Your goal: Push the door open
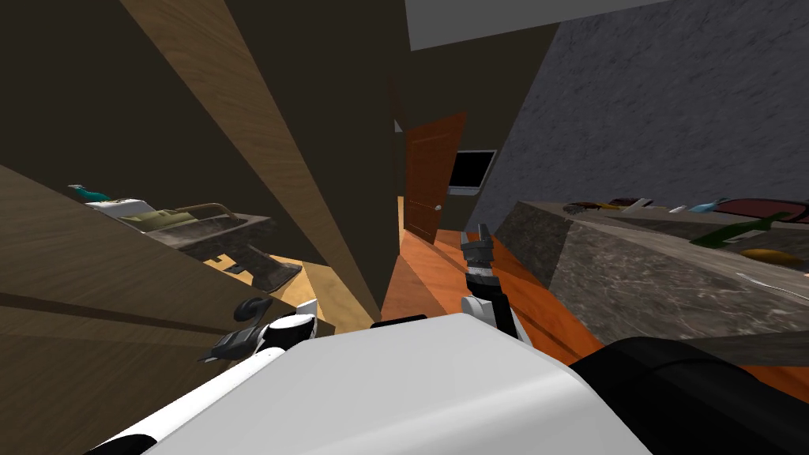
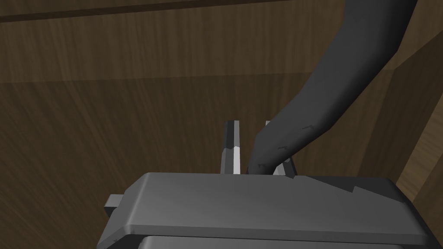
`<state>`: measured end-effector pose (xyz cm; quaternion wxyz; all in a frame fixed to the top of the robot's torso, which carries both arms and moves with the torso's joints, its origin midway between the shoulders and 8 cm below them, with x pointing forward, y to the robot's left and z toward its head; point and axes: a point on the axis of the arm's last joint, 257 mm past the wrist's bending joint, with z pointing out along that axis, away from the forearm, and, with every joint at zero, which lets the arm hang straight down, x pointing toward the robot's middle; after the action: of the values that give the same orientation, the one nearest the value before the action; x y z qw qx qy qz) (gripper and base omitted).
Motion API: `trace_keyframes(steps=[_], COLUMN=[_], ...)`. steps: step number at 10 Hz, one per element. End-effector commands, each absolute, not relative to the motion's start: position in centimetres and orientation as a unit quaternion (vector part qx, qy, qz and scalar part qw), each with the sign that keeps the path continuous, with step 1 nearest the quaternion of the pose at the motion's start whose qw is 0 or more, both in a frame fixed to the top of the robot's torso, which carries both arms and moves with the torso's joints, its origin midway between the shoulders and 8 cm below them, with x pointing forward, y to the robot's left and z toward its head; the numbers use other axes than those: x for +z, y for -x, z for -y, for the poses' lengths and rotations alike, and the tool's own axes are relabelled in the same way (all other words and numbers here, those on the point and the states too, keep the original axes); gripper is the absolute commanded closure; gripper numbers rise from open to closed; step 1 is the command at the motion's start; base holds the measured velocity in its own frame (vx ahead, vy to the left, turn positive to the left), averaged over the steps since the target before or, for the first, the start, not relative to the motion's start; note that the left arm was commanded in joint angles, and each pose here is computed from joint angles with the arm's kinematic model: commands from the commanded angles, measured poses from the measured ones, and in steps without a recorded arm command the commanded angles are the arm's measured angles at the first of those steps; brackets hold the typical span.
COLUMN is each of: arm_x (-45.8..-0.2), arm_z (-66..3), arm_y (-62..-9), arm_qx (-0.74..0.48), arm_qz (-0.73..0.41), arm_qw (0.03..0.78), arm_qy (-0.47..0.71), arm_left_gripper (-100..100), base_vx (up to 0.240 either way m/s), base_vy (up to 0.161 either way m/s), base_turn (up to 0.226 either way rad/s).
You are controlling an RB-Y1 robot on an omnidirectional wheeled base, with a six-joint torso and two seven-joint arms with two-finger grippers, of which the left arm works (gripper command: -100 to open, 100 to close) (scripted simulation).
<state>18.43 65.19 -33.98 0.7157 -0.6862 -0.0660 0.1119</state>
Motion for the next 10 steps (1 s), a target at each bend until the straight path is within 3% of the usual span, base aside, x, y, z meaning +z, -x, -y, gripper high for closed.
trace_keyframes(steps=[1,4,10], arm_x=[-34.2,-34.1,-34.3], arm_z=[-65.2,-64.6,-63.4], arm_y=[-17.9,-17.8,-16.6], arm_qx=[0.117,0.123,0.145], arm_qz=[0.067,0.078,0.102], arm_qw=[0.714,0.713,0.706], arm_qy=[0.687,0.686,0.685], arm_left_gripper=[100,100,100], base_vx=[0.000,-0.010,-0.015], base_vy=[0.000,0.019,0.099], base_turn=[0.000,-0.044,-0.062])
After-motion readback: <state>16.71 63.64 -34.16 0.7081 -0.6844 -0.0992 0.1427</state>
